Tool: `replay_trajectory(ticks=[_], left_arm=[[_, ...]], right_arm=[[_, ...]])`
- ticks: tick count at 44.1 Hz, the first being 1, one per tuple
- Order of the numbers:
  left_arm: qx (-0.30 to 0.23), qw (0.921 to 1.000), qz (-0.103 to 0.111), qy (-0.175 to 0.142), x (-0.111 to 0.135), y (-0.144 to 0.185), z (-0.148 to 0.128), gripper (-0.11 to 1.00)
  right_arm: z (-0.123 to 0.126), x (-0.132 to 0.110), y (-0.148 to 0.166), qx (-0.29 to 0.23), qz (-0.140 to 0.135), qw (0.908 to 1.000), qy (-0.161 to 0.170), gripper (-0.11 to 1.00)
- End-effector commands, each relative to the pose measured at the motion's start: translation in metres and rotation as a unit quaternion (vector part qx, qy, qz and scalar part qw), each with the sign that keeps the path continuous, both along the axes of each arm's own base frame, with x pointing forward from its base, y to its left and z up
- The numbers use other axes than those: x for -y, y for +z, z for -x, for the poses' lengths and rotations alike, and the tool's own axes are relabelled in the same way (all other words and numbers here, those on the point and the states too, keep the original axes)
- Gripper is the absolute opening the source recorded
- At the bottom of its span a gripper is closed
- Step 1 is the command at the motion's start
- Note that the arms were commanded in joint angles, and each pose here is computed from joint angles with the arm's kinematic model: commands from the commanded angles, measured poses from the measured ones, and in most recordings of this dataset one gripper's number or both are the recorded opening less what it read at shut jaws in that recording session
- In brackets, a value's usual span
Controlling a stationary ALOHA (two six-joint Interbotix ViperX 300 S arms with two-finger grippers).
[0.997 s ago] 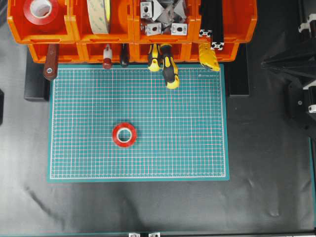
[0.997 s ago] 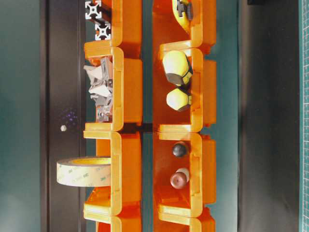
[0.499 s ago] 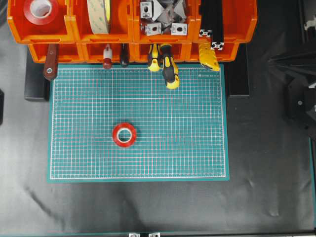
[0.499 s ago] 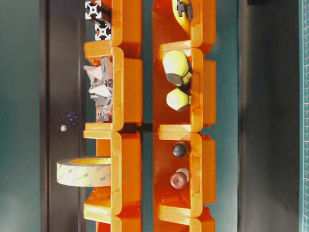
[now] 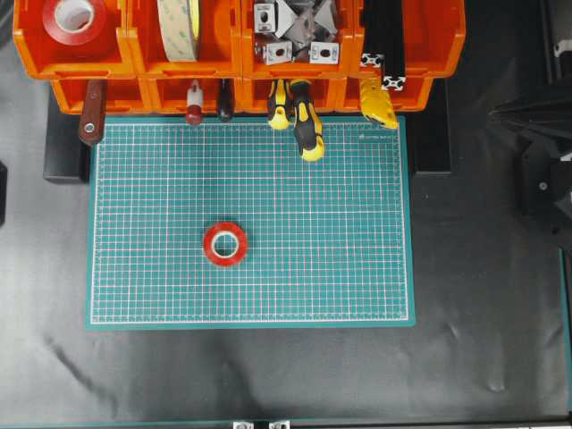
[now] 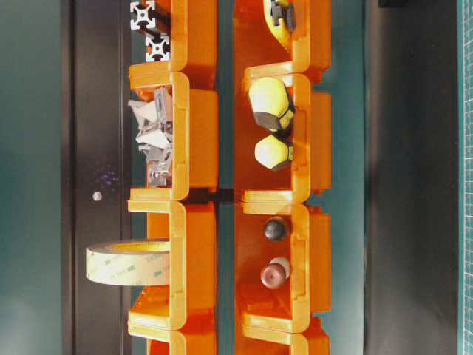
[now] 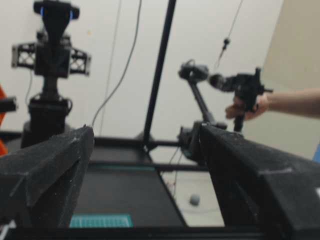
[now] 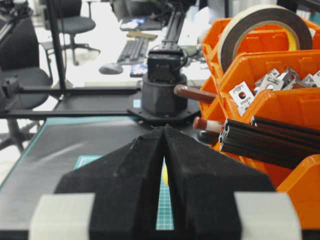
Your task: Pick vinyl tape from container rack with left arm.
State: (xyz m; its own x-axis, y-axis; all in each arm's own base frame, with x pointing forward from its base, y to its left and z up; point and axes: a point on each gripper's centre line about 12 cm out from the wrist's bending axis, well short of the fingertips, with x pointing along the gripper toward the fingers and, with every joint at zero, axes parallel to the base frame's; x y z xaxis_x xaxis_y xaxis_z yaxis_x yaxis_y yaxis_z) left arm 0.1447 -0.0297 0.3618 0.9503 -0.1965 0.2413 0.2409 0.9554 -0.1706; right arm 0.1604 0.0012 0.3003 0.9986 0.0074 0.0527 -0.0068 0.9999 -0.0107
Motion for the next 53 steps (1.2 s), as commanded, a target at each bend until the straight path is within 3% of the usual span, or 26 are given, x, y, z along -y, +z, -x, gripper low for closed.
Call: replay_trajectory(ticks=[1,13,21,26,36,46,53], left_arm=[[-0.008,1.0000,-0.001,0.000,0.001,-0.001,-0.006,0.83],[0.003,1.0000,0.002,0.002,-0.002,0.005,0.007,0.83],[-0.048,0.9988,0.001,0.008,-0.007,-0.003,0.022,0.83],[-0.026,0.9996,0.001,0.011,-0.008,0.004,0.025,0.83],[-0.027,0.9996,-0.006,0.010,-0.005,-0.014,0.014,0.83],[0.002,0.9997,-0.018,0.014,-0.006,-0.004,0.021,0.83],[-0.009,0.9998,-0.015,0.013,-0.007,-0.006,0.022,0.83]], right_arm=[[-0.002,0.000,0.003,0.002,0.002,1.0000,0.001,-0.01],[-0.002,0.000,0.001,0.000,0.002,1.0000,0.001,-0.01],[-0.002,0.000,0.001,0.000,0.002,1.0000,0.001,-0.01],[-0.002,0.000,0.001,0.000,0.002,1.0000,0.001,-0.01],[-0.002,0.000,0.001,0.000,0.003,1.0000,0.001,-0.01],[-0.002,0.000,0.000,-0.002,0.002,1.0000,-0.002,-0.01],[-0.002,0.000,0.000,-0.002,0.002,1.0000,-0.002,-0.01]])
